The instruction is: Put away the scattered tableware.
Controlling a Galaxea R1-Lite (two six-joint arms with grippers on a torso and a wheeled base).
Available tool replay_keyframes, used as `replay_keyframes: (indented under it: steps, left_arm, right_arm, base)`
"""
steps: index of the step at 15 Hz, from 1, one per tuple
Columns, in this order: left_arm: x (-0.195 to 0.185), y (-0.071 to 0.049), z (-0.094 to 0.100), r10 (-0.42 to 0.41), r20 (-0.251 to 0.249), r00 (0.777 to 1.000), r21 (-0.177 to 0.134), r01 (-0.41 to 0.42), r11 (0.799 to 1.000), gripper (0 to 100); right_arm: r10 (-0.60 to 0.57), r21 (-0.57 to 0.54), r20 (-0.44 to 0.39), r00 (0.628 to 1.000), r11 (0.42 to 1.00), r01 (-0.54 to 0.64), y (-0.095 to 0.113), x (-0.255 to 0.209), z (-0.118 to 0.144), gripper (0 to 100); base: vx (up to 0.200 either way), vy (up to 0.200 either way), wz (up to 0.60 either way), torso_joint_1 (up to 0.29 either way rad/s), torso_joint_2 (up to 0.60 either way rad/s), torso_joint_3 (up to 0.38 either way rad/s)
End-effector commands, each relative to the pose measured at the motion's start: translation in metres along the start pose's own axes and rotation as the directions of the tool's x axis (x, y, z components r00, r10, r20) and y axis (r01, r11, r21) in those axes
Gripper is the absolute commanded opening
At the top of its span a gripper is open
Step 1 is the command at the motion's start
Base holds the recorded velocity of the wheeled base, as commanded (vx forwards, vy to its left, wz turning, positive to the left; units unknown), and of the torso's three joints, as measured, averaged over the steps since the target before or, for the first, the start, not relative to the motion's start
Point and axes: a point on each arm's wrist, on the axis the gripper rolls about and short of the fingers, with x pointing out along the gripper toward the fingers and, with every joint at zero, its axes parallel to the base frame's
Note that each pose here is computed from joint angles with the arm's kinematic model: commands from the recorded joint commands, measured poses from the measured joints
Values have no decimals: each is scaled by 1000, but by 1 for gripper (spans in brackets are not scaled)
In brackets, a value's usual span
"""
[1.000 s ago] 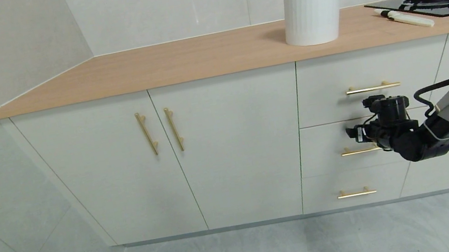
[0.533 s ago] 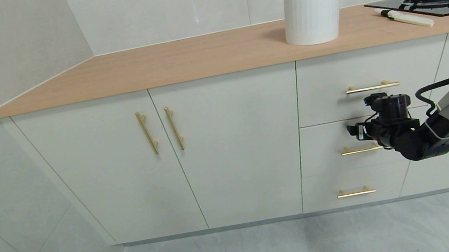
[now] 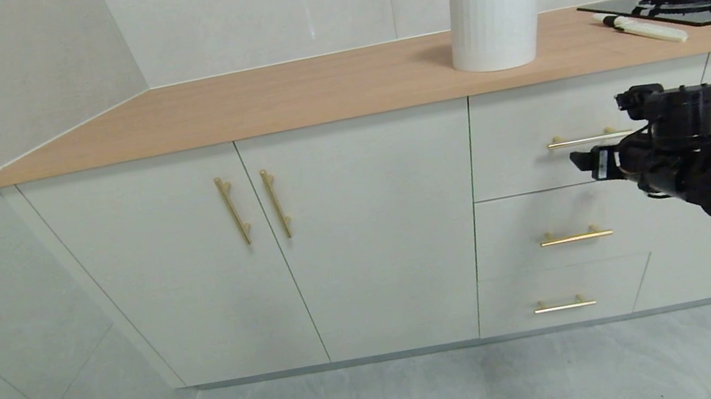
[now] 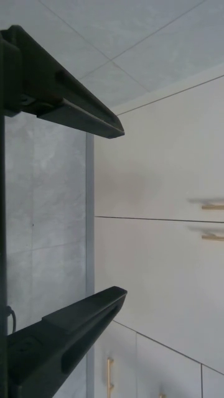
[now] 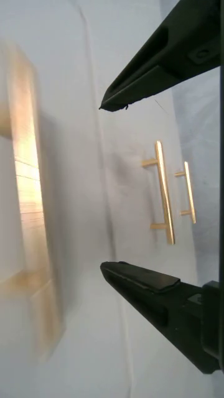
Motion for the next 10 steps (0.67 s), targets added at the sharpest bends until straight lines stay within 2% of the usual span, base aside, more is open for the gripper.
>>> replay_keyframes:
  steps: [1, 2, 4, 6, 7, 8, 10]
  left_arm:
    - [0, 0, 0, 0, 0, 1000, 0, 0, 1000, 100]
    - [0, 0, 0, 0, 0, 1000, 0, 0, 1000, 100]
    - [0, 0, 0, 0, 0, 1000, 0, 0, 1000, 100]
    - [0, 0, 0, 0, 0, 1000, 0, 0, 1000, 100]
    - [0, 0, 0, 0, 0, 1000, 0, 0, 1000, 100]
    - [0, 0, 0, 0, 0, 1000, 0, 0, 1000, 100]
    - [0, 0, 0, 0, 0, 1000, 0, 0, 1000, 100]
  right_arm:
    - [59, 3, 89, 994, 998, -60, 7, -92, 35, 100]
    - [52, 11, 115, 992, 999, -53, 0, -137, 36, 100]
    - [-34, 26, 144, 989, 999, 31, -19, -192, 26, 100]
    - [-46, 20, 223, 974, 999, 42, -42, -257, 11, 100]
    - [-46, 20, 223, 974, 999, 42, -42, -257, 11, 100]
    - [-70, -76, 313, 947, 992, 99, -64, -313, -10, 100]
    - [-122, -138, 352, 928, 974, 181, -81, -358, -27, 100]
  base:
    - [0, 0, 0, 0, 0, 0]
    - [0, 0, 0, 0, 0, 0]
    - [0, 0, 0, 0, 0, 0]
    - [0, 0, 0, 0, 0, 0]
    - [0, 0, 0, 0, 0, 0]
    - [0, 0, 0, 0, 0, 0]
    - [0, 0, 0, 0, 0, 0]
